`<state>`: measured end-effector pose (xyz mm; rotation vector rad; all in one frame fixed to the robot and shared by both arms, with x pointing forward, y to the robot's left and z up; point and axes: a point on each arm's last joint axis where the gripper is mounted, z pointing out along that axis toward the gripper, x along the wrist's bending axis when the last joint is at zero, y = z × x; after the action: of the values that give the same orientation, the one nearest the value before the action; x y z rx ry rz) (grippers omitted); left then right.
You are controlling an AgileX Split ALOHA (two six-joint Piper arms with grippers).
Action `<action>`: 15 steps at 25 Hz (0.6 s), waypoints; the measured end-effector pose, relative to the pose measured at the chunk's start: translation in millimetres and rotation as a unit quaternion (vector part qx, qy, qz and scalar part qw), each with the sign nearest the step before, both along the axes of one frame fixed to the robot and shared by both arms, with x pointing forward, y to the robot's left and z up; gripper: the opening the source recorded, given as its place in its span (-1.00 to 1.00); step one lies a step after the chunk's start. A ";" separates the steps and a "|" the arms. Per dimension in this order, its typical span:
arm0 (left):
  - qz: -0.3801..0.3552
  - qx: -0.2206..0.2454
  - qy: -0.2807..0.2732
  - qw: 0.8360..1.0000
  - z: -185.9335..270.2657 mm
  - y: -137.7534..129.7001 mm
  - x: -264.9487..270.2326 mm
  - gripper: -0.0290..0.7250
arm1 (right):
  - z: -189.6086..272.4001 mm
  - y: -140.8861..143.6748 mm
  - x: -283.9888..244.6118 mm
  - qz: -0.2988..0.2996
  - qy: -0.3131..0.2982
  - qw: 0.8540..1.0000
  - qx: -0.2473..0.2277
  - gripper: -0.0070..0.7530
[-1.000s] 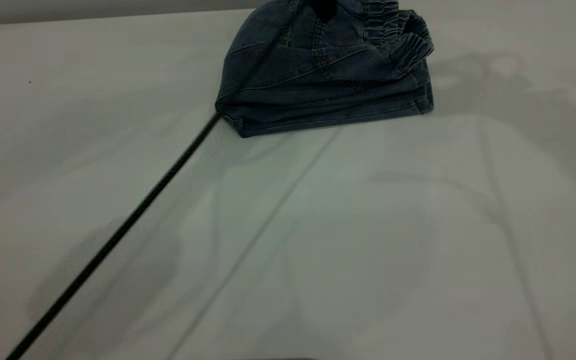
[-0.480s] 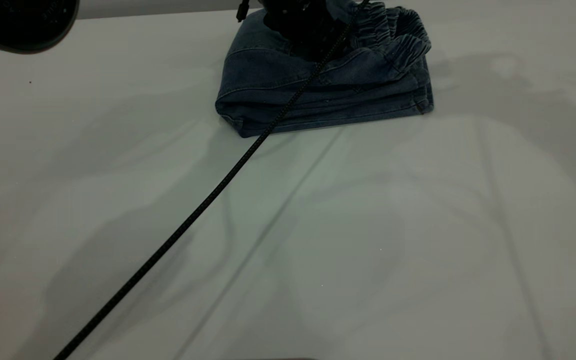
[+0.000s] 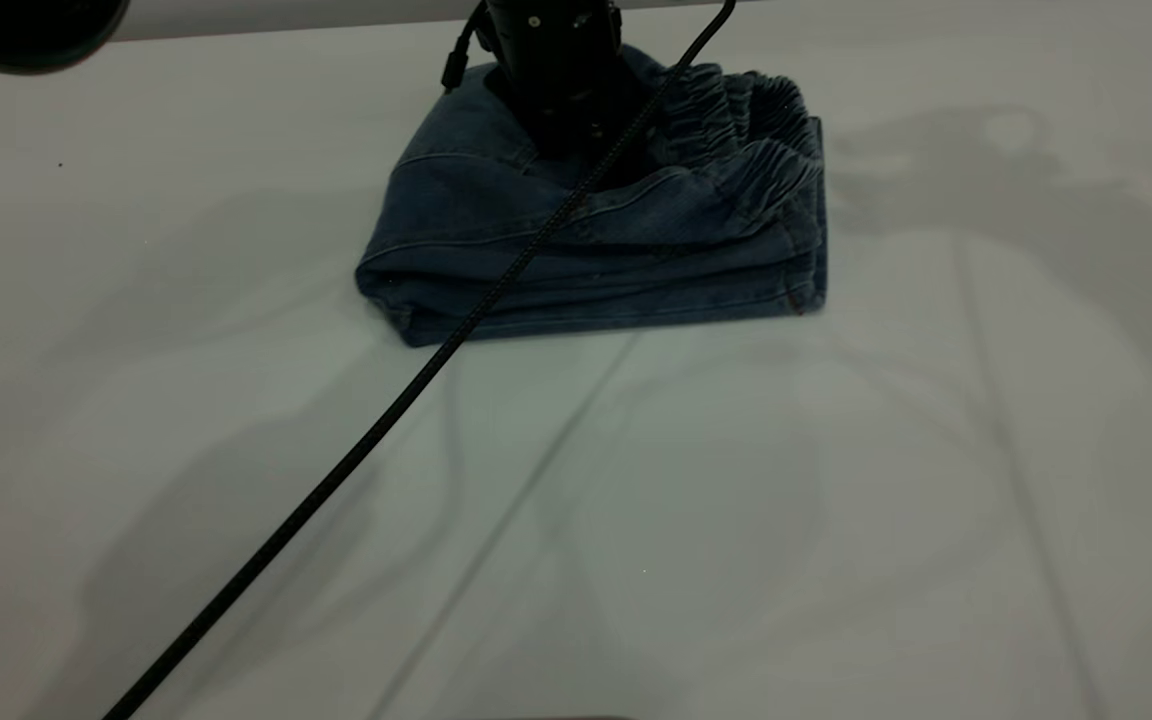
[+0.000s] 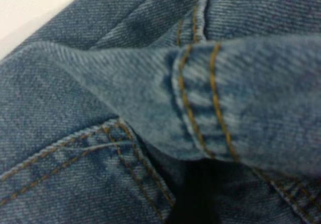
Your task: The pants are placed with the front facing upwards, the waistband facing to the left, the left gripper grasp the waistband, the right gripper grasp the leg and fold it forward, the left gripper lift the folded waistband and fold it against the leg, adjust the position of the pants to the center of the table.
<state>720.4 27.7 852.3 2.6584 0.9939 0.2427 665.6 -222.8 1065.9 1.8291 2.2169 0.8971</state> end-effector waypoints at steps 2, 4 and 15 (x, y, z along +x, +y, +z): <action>0.006 0.009 0.007 1.000 3.7 2.0 -1.2 0.54 | 0.0 0.0 0.0 0.000 0.000 1.000 0.000 0.29; 0.023 0.010 0.013 1.000 10.6 3.2 -2.2 0.54 | 0.3 0.0 0.1 0.000 -0.001 1.000 0.000 0.29; 0.121 -0.049 -0.070 0.989 113.1 3.5 8.6 0.54 | 70.4 -1.5 -26.8 0.009 -0.071 0.997 0.012 0.29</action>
<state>728.9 31.3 965.4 2.3948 1.2475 0.4147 638.8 -224.3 1136.2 1.7005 2.1494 1.0282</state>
